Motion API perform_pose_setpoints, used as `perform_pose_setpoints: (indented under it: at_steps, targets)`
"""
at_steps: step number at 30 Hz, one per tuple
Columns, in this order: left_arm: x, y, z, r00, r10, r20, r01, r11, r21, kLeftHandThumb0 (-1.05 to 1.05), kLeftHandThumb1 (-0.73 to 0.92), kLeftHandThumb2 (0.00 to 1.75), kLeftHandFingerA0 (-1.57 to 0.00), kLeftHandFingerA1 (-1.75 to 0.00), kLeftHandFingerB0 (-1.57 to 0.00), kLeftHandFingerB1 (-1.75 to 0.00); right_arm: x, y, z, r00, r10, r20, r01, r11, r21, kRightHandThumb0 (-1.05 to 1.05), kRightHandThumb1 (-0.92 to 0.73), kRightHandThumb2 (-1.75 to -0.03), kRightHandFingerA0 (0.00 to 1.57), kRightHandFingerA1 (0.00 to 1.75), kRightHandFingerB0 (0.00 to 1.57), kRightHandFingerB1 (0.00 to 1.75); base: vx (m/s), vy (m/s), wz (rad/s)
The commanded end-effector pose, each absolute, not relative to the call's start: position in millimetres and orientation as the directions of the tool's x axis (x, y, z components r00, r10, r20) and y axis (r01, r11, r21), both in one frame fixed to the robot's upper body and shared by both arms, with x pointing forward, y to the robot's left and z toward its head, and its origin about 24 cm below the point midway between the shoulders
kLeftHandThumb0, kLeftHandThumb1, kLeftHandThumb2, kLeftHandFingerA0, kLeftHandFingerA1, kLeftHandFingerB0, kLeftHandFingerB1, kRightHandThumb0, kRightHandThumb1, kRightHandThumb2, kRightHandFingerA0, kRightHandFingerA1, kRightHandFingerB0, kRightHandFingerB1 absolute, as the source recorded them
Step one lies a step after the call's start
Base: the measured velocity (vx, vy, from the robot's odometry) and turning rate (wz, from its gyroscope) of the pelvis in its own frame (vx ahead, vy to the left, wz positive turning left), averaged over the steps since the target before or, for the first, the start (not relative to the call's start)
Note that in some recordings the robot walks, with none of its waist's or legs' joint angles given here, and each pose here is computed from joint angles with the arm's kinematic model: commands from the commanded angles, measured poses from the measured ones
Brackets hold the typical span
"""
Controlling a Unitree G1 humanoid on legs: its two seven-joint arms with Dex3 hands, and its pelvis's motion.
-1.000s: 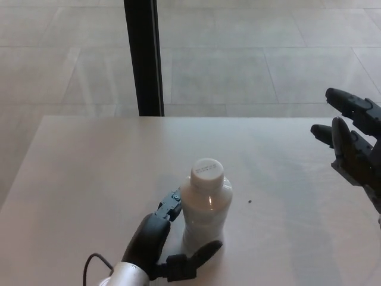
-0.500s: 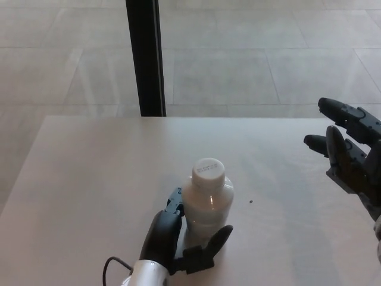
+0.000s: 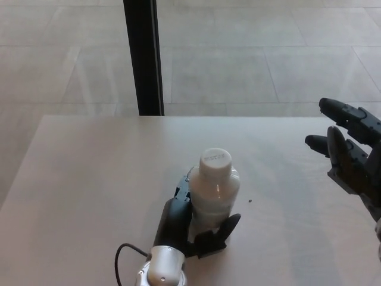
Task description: The robot uses its left hand to to lift the bottle kept on the middle of the desk and tilts it towards its right hand. It then uses its right hand to rotate its cap to open it and places the bottle and cap back on the desk
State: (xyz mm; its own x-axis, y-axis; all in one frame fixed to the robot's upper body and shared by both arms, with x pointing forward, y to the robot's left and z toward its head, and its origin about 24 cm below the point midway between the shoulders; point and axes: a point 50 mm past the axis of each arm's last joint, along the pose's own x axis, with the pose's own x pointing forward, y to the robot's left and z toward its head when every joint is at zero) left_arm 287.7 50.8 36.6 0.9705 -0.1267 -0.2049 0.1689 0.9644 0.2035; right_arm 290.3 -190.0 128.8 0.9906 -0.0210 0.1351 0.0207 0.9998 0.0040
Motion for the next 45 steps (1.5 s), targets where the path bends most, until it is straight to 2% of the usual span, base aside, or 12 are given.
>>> perform_pose_setpoints:
  at_steps: [1, 3, 6, 7, 9, 10, 11, 22, 23, 32, 44, 45]
  targets:
    - [286.5, 15.1, 48.5, 0.993, 0.046, -0.105, -0.018, 0.968, 0.249, 0.01, 0.92, 0.84, -0.97, -1.68, -0.33, -0.50, 286.8, -200.9, 131.0, 0.985, -0.093, 0.148, 0.091, 0.996, 0.023, -0.63, -0.75, -0.63, 0.51, 0.79, 0.54, 0.36, 0.00, 0.000, 0.00]
    - [286.7, 13.6, 49.2, 0.994, 0.060, -0.088, -0.035, 0.965, 0.261, 0.07, 0.77, 1.31, -1.17, -1.23, -1.06, -1.14, 285.7, -204.1, 131.5, 0.983, -0.107, 0.151, 0.103, 0.994, 0.036, -0.58, -0.75, -0.62, 0.53, 0.84, 0.53, 0.36, 0.00, 0.000, 0.00]
    - [285.1, 18.6, 46.7, 0.995, 0.068, -0.072, -0.048, 0.966, 0.253, 0.08, 0.78, 1.35, -1.17, -1.25, -1.07, -1.18, 284.8, -202.5, 129.3, 0.985, -0.109, 0.137, 0.103, 0.994, 0.047, -0.55, -0.74, -0.62, 0.57, 0.88, 0.52, 0.36, 0.00, 0.000, 0.00]
    - [285.2, 19.5, 45.9, 0.995, 0.068, -0.067, -0.049, 0.965, 0.259, 0.16, 0.69, 1.38, -0.95, -1.75, -0.79, -1.66, 284.6, -202.6, 129.0, 0.985, -0.108, 0.137, 0.102, 0.994, 0.047, -0.54, -0.74, -0.62, 0.59, 0.89, 0.52, 0.37, 0.00, 0.000, 0.00]
    - [285.7, 25.0, 43.3, 0.995, 0.061, -0.074, -0.039, 0.963, 0.266, 0.06, 0.81, 1.36, -1.03, -1.19, -0.90, -1.10, 283.7, -204.8, 128.4, 0.986, -0.097, 0.136, 0.093, 0.995, 0.037, -0.53, -0.71, -0.62, 0.74, 0.93, 0.55, 0.38, 0.00, 0.000, 0.00]
    - [286.2, 28.0, 42.3, 0.995, 0.064, -0.077, -0.041, 0.962, 0.269, 0.06, 0.80, 1.36, -1.04, -1.19, -0.92, -1.12, 283.6, -204.3, 128.2, 0.987, -0.087, 0.132, 0.084, 0.996, 0.031, -0.55, -0.58, -0.97, 0.77, 0.89, 0.47, 0.56, 0.00, 0.000, 0.00]
    - [286.8, 30.8, 41.7, 0.995, 0.063, -0.078, -0.039, 0.959, 0.282, 0.07, 0.76, 1.31, -1.04, -1.75, -0.81, -1.48, 283.4, -203.5, 128.6, 0.989, -0.069, 0.133, 0.068, 0.998, 0.015, -0.53, -0.70, -0.62, 0.77, 0.92, 0.56, 0.38, 0.00, 0.000, 0.00]
    - [297.0, 64.3, 51.0, 0.997, 0.028, -0.072, 0.013, 0.862, 0.506, 0.14, 0.77, 1.05, -0.72, -1.75, -0.63, -1.62, 277.7, -182.3, 125.5, 0.984, 0.144, 0.104, -0.121, 0.972, -0.203, -0.50, -0.49, -0.92, 0.76, 0.90, 0.43, 0.55, 0.00, 0.000, 0.00]
    - [299.7, 71.3, 54.5, 0.996, 0.034, -0.079, 0.013, 0.845, 0.535, 0.12, 0.77, 1.01, -0.95, -1.74, -0.80, -1.49, 270.9, -176.9, 117.6, 0.981, 0.186, 0.061, -0.162, 0.947, -0.277, -0.51, -0.61, -0.59, 0.78, 0.97, 0.51, 0.39, 0.00, 0.000, 0.00]
    - [307.7, 94.2, 64.8, 0.988, 0.084, -0.132, 0.012, 0.799, 0.601, 0.08, 0.73, 0.95, -1.03, -1.70, -0.79, -1.39, 252.5, -160.1, 94.7, 0.961, 0.278, -0.004, -0.246, 0.845, -0.475, -0.53, -0.58, -0.58, 0.80, 0.96, 0.50, 0.38, 0.00, 0.000, 0.00]
    - [301.2, 89.5, 55.8, 0.987, 0.054, -0.151, 0.068, 0.712, 0.699, 0.09, 0.71, 0.93, -0.94, -1.58, -0.75, -1.22, 264.4, -140.8, 117.1, 0.958, 0.275, 0.081, -0.195, 0.832, -0.519, -0.58, -0.42, -0.87, 0.74, 0.90, 0.34, 0.51, 0.00, 0.000, 0.00]
    - [301.4, 89.2, 55.3, 0.986, 0.054, -0.156, 0.073, 0.705, 0.706, 0.11, 0.71, 0.95, -0.75, -1.67, -0.71, -1.30, 266.8, -139.9, 119.4, 0.959, 0.268, 0.095, -0.184, 0.838, -0.514, -0.59, -0.55, -0.57, 0.80, 0.97, 0.44, 0.37, 0.00, 0.000, 0.00]
